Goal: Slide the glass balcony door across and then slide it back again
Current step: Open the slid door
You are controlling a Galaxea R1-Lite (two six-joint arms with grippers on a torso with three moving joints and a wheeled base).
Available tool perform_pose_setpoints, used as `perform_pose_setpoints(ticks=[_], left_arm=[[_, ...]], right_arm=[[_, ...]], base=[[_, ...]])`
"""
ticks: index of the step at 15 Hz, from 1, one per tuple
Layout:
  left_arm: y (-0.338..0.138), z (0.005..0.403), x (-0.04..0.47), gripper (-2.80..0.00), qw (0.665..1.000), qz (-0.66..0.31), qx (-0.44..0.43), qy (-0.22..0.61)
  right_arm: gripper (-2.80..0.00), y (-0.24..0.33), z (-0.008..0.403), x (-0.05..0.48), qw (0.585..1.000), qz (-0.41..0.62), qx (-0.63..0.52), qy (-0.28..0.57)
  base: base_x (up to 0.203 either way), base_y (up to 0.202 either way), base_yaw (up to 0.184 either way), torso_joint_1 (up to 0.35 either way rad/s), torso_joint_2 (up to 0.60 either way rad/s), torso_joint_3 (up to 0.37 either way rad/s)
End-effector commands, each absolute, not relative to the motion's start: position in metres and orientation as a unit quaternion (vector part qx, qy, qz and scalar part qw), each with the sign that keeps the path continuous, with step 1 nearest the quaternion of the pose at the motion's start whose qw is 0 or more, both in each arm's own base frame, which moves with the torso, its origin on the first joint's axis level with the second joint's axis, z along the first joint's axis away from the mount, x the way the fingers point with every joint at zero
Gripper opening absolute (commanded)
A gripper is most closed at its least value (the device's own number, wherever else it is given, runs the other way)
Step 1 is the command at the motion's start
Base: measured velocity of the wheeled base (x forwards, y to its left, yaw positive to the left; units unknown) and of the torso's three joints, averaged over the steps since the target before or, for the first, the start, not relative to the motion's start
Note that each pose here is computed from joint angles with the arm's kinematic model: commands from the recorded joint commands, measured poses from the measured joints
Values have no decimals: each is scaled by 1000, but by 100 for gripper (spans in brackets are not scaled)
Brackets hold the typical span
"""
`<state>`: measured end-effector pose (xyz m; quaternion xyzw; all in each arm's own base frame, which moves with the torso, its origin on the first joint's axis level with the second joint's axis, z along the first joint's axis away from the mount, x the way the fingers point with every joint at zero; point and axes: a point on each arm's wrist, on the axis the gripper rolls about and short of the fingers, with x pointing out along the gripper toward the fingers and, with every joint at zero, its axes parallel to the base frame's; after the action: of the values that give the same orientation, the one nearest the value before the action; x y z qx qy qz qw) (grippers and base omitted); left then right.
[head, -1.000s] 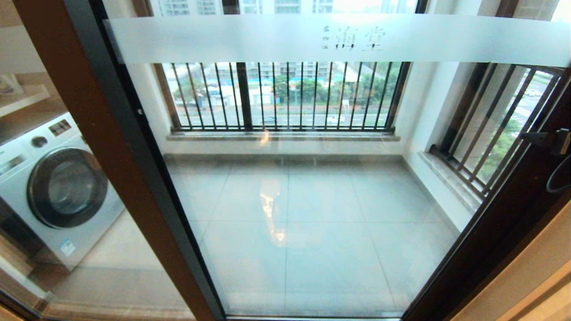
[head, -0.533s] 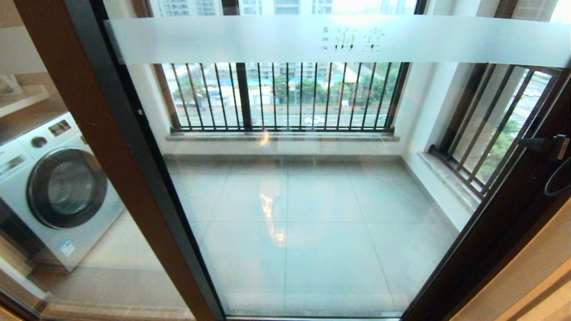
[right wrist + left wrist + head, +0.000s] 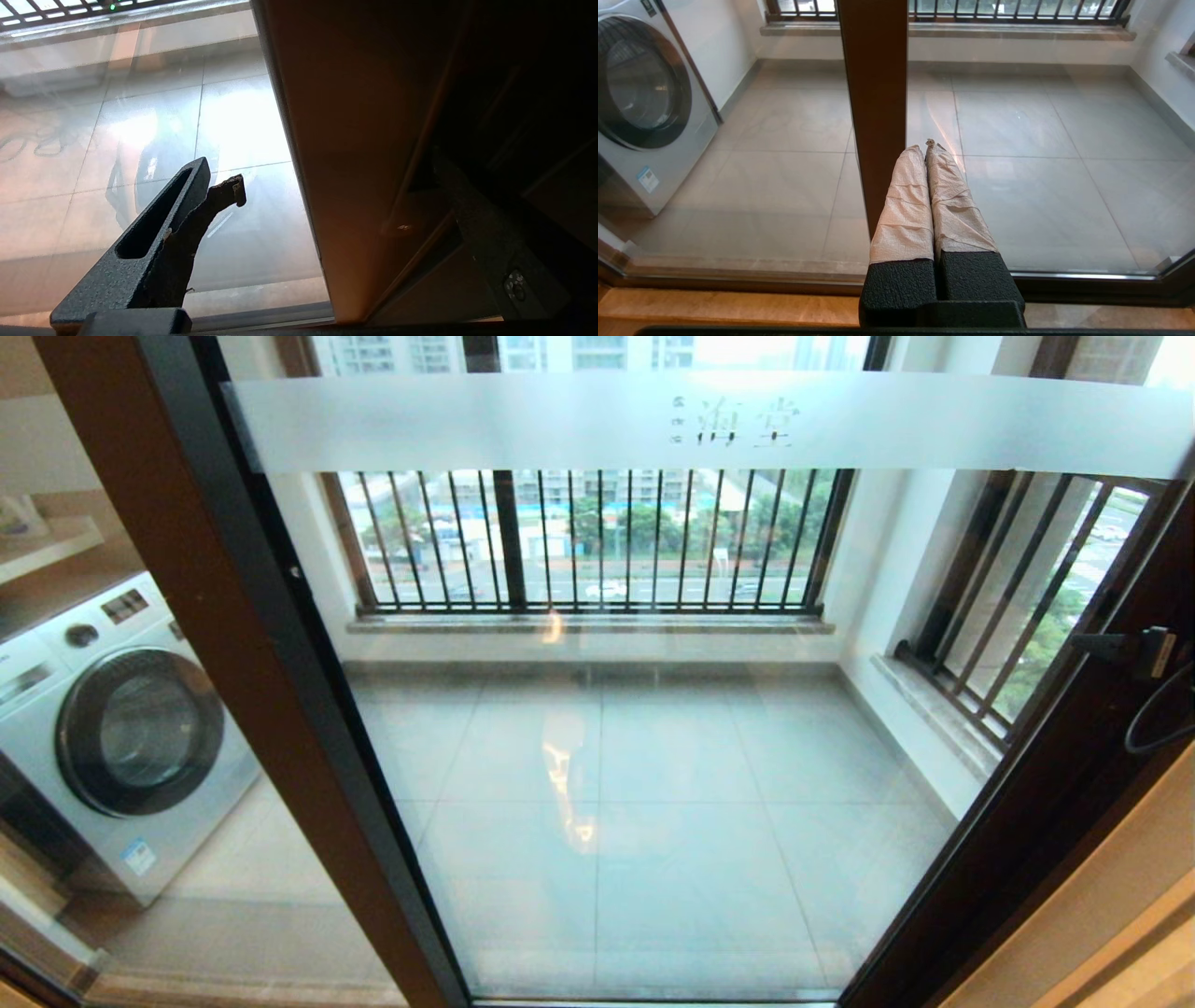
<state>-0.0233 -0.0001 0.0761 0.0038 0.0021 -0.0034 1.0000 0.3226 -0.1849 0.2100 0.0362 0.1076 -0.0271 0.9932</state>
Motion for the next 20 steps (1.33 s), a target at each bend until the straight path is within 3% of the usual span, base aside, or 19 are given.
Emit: perform_pose_setpoints(ticks=[1, 20], left_arm=[[0, 76, -23, -280, 1000, -3, 4, 2], [0, 76, -23, -280, 1000, -3, 4, 2]], right_arm=[[0, -179, 211, 322, 994, -19, 35, 106], [0, -148, 224, 306, 994, 26, 35, 98]], base=[[0, 0, 0, 0, 0, 0], [0, 0, 0, 0, 0, 0]])
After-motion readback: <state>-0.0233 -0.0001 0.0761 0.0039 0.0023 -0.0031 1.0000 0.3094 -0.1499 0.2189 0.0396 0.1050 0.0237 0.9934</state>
